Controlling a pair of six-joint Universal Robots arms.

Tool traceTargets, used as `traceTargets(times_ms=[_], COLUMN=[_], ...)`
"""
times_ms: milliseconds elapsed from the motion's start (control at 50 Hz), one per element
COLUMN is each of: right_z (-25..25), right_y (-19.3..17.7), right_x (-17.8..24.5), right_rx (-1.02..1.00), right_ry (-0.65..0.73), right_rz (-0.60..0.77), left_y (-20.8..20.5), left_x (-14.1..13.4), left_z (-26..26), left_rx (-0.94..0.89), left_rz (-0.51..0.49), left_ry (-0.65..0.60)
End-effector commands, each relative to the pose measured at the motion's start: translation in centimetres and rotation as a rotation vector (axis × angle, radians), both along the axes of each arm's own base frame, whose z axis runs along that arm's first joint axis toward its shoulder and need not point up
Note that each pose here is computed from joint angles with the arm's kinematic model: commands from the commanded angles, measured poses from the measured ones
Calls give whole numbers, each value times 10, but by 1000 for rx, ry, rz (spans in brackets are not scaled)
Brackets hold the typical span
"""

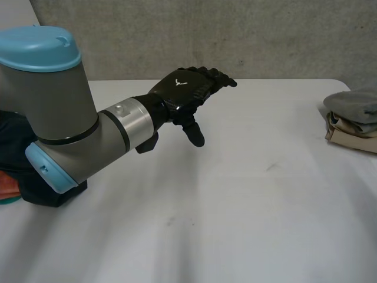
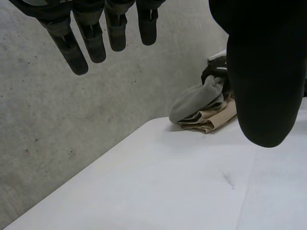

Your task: Fold the laundry.

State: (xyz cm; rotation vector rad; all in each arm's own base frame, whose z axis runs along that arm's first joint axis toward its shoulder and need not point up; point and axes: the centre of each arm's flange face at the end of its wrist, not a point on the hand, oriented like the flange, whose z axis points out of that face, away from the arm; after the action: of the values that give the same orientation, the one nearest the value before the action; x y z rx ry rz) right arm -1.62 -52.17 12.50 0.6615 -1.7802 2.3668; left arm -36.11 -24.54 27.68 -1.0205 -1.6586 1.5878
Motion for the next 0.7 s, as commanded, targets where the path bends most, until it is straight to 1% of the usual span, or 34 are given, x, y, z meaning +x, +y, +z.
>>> traceTargets(times_ms=[20,60,140,160,220,240,300,320,340,380,400,440,460,520,540,560,600,620,640,660,680,700], right_z=[39,48,70,82,106,122,155,175,185,205,221,238,247,249,248,245,241,230,222,214,207,189], right_y=[17,21,30,34,40,43,49,54,57,62,64,67,69,78,89,96,113,130,139,148,157,176], right_x=[-2,-2,-15,-23,-40,-51,-59,-64,-66,-59,-45,-17,16,70,104,120,149,177,190,203,214,236], right_rx=[21,40,91,99,89,74,16,-26,-53,-107,-165,-234,-288,-334,-354,-353,-354,-335,-315,-296,-278,-229], right_ry=[-13,-25,-35,-30,-10,8,40,67,81,108,121,121,111,92,90,89,95,106,114,121,131,147], right_rz=[-34,-49,-147,-210,-345,-450,-592,-671,-710,-739,-718,-661,-581,-431,-323,-267,-156,-35,28,89,143,253], left_y=[3,5,10,11,14,15,17,18,19,21,22,24,25,28,29,29,26,22,17,3,-6,-14], left_x=[-1,-2,-5,-6,-7,-7,-7,-6,-6,-5,-4,-3,-3,2,3,5,14,19,25,41,51,62], left_z=[0,0,2,3,5,5,13,16,19,27,30,41,45,64,69,74,88,93,97,103,106,109], left_rx=[3,3,2,-2,-4,-6,-21,-26,-32,-50,-56,-79,-85,-126,-135,-141,-162,-169,-180,-203,-215,-229], left_rz=[-5,-10,-24,-27,-33,-34,-36,-36,-39,-39,-39,-40,-40,-34,-33,-29,9,37,72,164,216,267], left_ry=[2,2,2,5,8,9,23,26,30,46,51,77,87,146,162,177,217,228,234,238,239,239])
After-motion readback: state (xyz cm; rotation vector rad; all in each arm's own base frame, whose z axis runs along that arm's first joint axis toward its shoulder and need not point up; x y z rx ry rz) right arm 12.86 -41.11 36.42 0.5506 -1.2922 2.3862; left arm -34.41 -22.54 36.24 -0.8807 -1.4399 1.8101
